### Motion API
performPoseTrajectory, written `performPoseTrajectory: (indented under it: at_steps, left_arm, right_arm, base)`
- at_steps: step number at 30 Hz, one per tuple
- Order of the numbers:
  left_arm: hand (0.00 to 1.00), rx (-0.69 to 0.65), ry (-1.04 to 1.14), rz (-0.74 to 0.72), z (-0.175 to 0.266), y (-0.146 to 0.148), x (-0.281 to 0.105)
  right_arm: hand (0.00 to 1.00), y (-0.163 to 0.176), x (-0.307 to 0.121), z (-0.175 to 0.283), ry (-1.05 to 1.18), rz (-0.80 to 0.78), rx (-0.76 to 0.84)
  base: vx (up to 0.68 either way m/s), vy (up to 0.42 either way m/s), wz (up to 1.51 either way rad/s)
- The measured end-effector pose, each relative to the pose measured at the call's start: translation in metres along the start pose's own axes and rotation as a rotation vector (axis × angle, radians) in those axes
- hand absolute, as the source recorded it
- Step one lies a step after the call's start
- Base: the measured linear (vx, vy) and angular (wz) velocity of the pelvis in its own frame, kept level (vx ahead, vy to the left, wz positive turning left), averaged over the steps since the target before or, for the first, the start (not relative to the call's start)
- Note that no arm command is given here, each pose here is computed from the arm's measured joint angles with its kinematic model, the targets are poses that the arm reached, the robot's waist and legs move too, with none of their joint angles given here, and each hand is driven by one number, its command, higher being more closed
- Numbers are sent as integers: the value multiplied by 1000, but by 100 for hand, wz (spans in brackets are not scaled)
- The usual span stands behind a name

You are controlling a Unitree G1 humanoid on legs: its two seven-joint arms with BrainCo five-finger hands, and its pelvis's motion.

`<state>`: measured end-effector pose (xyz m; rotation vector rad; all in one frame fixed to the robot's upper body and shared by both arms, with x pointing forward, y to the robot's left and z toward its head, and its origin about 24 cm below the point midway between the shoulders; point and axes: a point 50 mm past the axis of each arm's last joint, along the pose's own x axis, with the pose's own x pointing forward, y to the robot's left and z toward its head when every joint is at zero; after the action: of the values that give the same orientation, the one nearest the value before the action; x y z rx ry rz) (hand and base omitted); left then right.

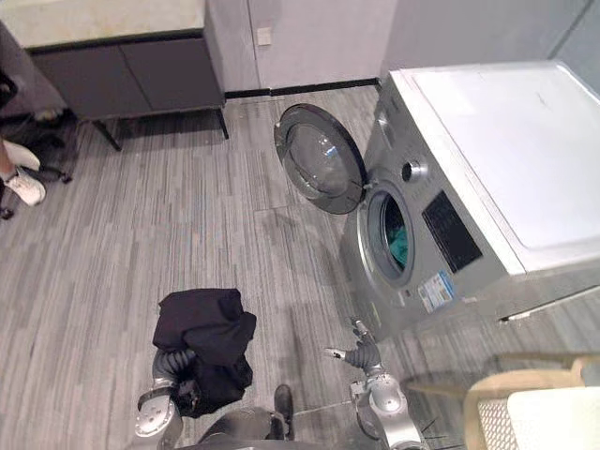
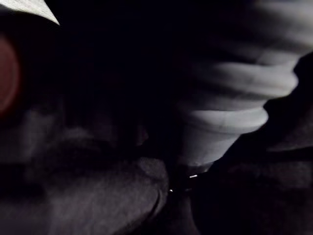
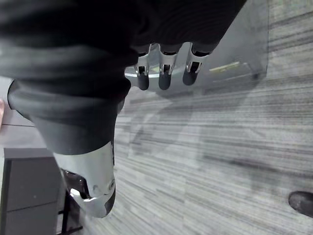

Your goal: Pick up the laundry basket with both hands and put the clothes into the washing machine.

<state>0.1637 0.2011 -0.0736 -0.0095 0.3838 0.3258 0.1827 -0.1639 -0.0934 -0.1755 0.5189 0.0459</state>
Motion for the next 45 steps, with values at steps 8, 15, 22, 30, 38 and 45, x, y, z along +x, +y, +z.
performPoseTrajectory:
  at_steps: [8, 15, 22, 30, 38, 45]
  left_arm:
    - [100, 32, 26, -44, -5, -10, 4]
    - [100, 6, 98, -53, -22, -14, -10]
    - [100, -36, 28, -128, -1, -45, 8]
    - [100, 48, 78, -167, -12, -45, 10]
    - [100, 119, 61, -126, -6, -20, 18]
    - [100, 65, 59, -107, -3, -25, 20]
  right_arm:
    - [0, 1, -3, -4, 11, 3, 13]
    - [0, -5, 8, 12, -38, -7, -12]
    - [0, -14, 16, 19, -46, -63, -10]
    - [0, -5, 2, -6, 35, -50, -11]
    - [0, 8, 16, 6, 21, 7, -59]
    - [0, -8, 9, -13, 97, -18, -124]
  base:
    - [411, -58, 72]
    - [507, -172, -37]
    - [288, 51, -114]
    - [83, 286, -118]
    - [-8, 64, -141]
    - [157, -170, -70]
